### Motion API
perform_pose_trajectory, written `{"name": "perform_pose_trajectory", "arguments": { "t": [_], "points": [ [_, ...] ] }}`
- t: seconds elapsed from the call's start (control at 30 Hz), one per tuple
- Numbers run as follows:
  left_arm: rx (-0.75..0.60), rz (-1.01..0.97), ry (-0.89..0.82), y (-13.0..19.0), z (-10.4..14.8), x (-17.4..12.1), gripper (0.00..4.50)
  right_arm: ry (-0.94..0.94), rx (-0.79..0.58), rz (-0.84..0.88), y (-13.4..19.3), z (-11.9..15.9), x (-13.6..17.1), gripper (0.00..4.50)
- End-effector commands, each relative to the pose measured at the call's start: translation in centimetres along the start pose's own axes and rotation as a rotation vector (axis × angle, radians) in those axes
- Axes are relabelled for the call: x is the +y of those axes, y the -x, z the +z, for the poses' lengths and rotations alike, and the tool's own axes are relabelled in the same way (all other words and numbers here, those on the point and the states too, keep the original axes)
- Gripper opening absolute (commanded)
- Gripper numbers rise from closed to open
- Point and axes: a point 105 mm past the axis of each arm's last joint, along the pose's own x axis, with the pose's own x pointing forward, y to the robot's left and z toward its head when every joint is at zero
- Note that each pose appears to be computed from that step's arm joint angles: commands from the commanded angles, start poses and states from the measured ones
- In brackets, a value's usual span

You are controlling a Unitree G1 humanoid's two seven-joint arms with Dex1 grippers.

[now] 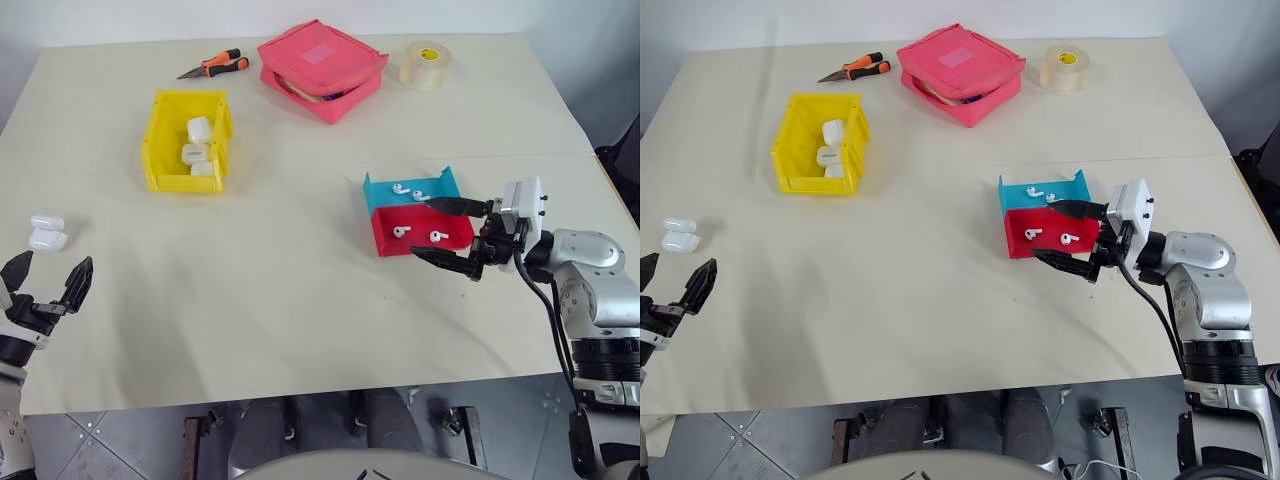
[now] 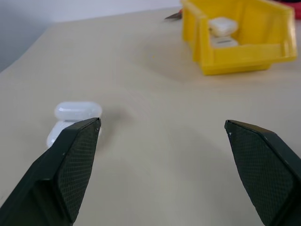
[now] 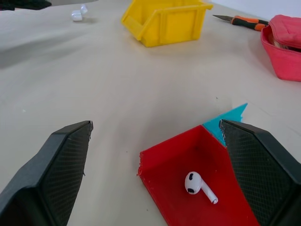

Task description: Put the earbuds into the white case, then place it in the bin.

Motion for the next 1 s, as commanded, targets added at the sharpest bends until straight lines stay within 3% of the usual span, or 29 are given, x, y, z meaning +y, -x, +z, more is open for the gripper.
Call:
{"name": "perform_pose_trajectory", "arguments": {
  "t": [0.03,0.23,0.4,0.57,0.83,1.0],
  "points": [
    [-0.027,0.039,-0.068,1.5,2.2,0.8,4.49,0.043,-0.038,0.033,-0.6,1.4,-0.3,4.50],
    [0.144,0.129,-0.075,5.8,1.8,2.6,4.49,0.033,-0.037,0.085,-1.5,1.1,-0.8,4.50],
    [0.252,0.329,-0.038,9.9,2.0,5.7,4.49,0.029,-0.051,0.126,-2.8,1.4,-1.5,4.50],
    [0.312,0.377,-0.011,11.7,2.5,6.7,4.49,0.036,-0.059,0.178,-3.3,1.6,-1.6,4.50],
    [0.341,0.350,-0.019,10.7,2.8,8.1,4.49,0.051,-0.060,0.200,-3.4,1.7,-1.4,4.50],
    [0.408,0.245,-0.005,6.3,1.8,9.1,4.49,0.062,-0.068,0.192,-3.5,1.9,-1.1,4.50]
  ]
}}
